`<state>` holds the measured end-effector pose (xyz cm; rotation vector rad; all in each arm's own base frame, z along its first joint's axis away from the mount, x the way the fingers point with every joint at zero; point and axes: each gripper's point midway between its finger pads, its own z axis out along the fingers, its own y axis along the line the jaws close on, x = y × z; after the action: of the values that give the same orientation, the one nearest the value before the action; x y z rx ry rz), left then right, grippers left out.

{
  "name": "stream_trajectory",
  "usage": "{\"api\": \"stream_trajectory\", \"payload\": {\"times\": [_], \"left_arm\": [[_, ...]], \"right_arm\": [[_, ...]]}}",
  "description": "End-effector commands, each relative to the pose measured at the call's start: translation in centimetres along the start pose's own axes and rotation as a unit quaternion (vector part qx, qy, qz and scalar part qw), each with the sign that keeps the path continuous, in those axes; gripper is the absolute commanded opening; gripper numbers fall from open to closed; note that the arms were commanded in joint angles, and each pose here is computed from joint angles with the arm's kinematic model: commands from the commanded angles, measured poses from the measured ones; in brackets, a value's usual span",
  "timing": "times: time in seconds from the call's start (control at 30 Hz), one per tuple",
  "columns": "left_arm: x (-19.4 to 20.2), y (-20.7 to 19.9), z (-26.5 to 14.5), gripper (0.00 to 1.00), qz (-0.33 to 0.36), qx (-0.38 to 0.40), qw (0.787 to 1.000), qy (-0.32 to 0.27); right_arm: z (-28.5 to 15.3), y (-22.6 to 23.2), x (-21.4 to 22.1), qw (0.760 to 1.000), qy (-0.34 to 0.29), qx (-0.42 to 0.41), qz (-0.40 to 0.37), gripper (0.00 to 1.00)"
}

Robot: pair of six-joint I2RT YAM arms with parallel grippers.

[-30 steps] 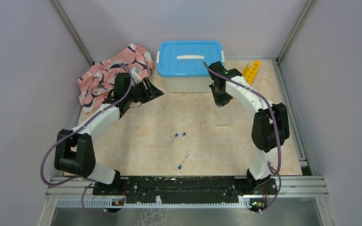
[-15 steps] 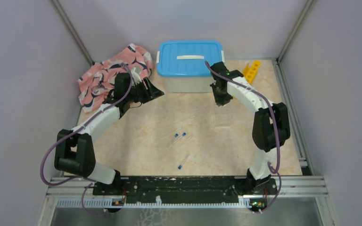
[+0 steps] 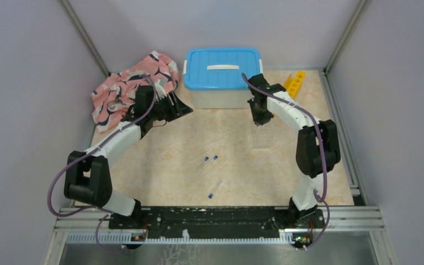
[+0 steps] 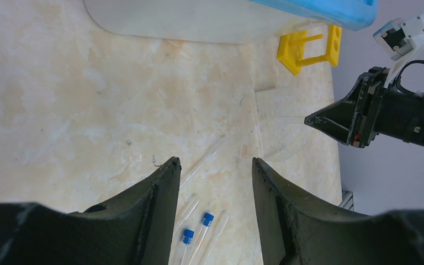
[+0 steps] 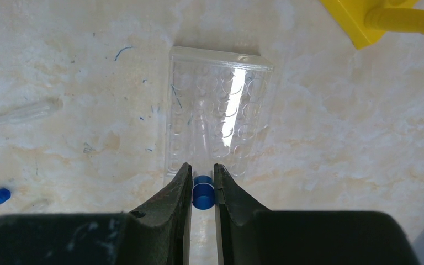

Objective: Organize the chemistry lab equipment
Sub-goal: Insert the test tube into the slot of the test tube rack.

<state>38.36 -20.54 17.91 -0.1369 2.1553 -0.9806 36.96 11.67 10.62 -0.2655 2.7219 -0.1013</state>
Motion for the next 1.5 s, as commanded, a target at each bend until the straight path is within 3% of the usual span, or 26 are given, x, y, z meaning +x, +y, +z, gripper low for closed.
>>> {"api": "stream_trajectory", "payload": {"times": [0.0,0.23,0.5,0.7,0.83,1.13,1.23,1.47], "left_arm": [[-0.3,-0.9,0.1,0.56,0.012,0.012,1.000,-0.003],[-0.2,-0.8,0.2,0.56,0.012,0.011,1.000,-0.002],[0.0,-0.6,0.4,0.56,0.011,0.009,1.000,0.001],[0.0,-0.6,0.5,0.58,0.012,0.007,1.000,0.001],[0.1,-0.3,0.7,0.60,0.015,0.003,1.000,0.003],[1.2,0.1,0.4,0.59,0.068,-0.037,0.996,0.041],[3.2,0.1,-0.3,0.54,0.100,-0.057,0.991,0.074],[9.6,-0.2,-1.8,0.54,0.194,-0.125,0.960,0.157]], "right_arm": [[0.4,0.1,-0.4,1.000,-0.010,-0.006,0.010,0.01],[1.0,0.3,0.0,1.000,-0.006,-0.011,0.011,0.02],[1.9,0.6,0.6,1.000,0.002,-0.015,0.009,0.11],[1.3,0.6,-0.2,1.000,-0.013,-0.017,0.012,0.41],[-0.2,0.4,-1.9,0.999,-0.046,-0.017,0.017,0.50],[-5.4,0.2,-6.0,0.985,-0.162,-0.026,0.048,0.53],[-7.2,0.8,-6.9,0.977,-0.201,-0.038,0.056,0.54],[-9.3,3.5,-7.2,0.962,-0.259,-0.072,0.050,0.54]]}}
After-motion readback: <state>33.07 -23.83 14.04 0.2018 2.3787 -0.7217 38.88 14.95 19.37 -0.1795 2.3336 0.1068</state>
